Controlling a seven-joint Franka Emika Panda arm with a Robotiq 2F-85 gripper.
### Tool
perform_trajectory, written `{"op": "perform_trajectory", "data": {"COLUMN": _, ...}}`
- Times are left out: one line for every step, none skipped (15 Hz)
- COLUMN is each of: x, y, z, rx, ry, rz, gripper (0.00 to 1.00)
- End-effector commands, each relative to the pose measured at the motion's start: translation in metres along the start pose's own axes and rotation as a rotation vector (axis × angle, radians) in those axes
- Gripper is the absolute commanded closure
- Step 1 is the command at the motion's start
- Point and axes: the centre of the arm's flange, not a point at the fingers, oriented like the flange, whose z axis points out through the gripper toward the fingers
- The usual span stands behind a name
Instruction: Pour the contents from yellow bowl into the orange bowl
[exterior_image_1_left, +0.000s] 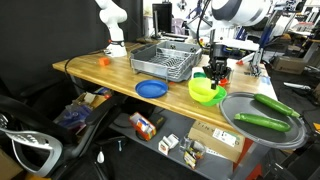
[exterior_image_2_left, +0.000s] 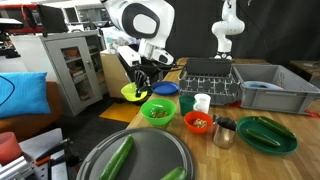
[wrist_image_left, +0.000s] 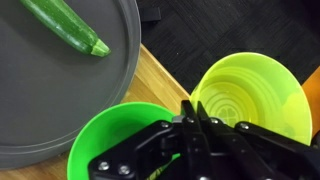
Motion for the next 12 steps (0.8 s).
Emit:
{"op": "perform_trajectory", "data": {"x": -0.016, "y": 0.013, "z": -0.002, "rx": 0.016, "ry": 0.045, "rz": 0.016, "gripper": 0.99}}
{"op": "perform_trajectory", "data": {"x": -0.018, "y": 0.016, "z": -0.003, "rx": 0.023, "ry": 0.062, "rz": 0.035, "gripper": 0.99}}
{"op": "perform_trajectory", "data": {"x": -0.02, "y": 0.019, "z": -0.004, "rx": 0.033, "ry": 0.076, "rz": 0.047, "gripper": 0.99}}
{"op": "perform_trajectory", "data": {"x": -0.022, "y": 0.023, "z": -0.005, "rx": 0.044, "ry": 0.092, "rz": 0.062, "gripper": 0.99}}
{"op": "perform_trajectory", "data": {"x": -0.023, "y": 0.026, "z": -0.006, "rx": 0.056, "ry": 0.108, "rz": 0.081, "gripper": 0.99}}
{"op": "perform_trajectory", "data": {"x": -0.025, "y": 0.029, "z": -0.006, "rx": 0.069, "ry": 0.122, "rz": 0.105, "gripper": 0.99}}
{"op": "perform_trajectory", "data": {"x": -0.027, "y": 0.032, "z": -0.008, "rx": 0.083, "ry": 0.137, "rz": 0.133, "gripper": 0.99}}
{"op": "perform_trajectory", "data": {"x": -0.028, "y": 0.036, "z": -0.008, "rx": 0.094, "ry": 0.147, "rz": 0.158, "gripper": 0.99}}
{"op": "perform_trajectory", "data": {"x": -0.029, "y": 0.039, "z": -0.009, "rx": 0.105, "ry": 0.16, "rz": 0.191, "gripper": 0.99}}
{"op": "perform_trajectory", "data": {"x": -0.031, "y": 0.042, "z": -0.009, "rx": 0.115, "ry": 0.17, "rz": 0.225, "gripper": 0.99}}
{"op": "perform_trajectory", "data": {"x": -0.032, "y": 0.045, "z": -0.009, "rx": 0.121, "ry": 0.181, "rz": 0.258, "gripper": 0.99}}
{"op": "perform_trajectory", "data": {"x": -0.033, "y": 0.048, "z": -0.009, "rx": 0.13, "ry": 0.19, "rz": 0.296, "gripper": 0.99}}
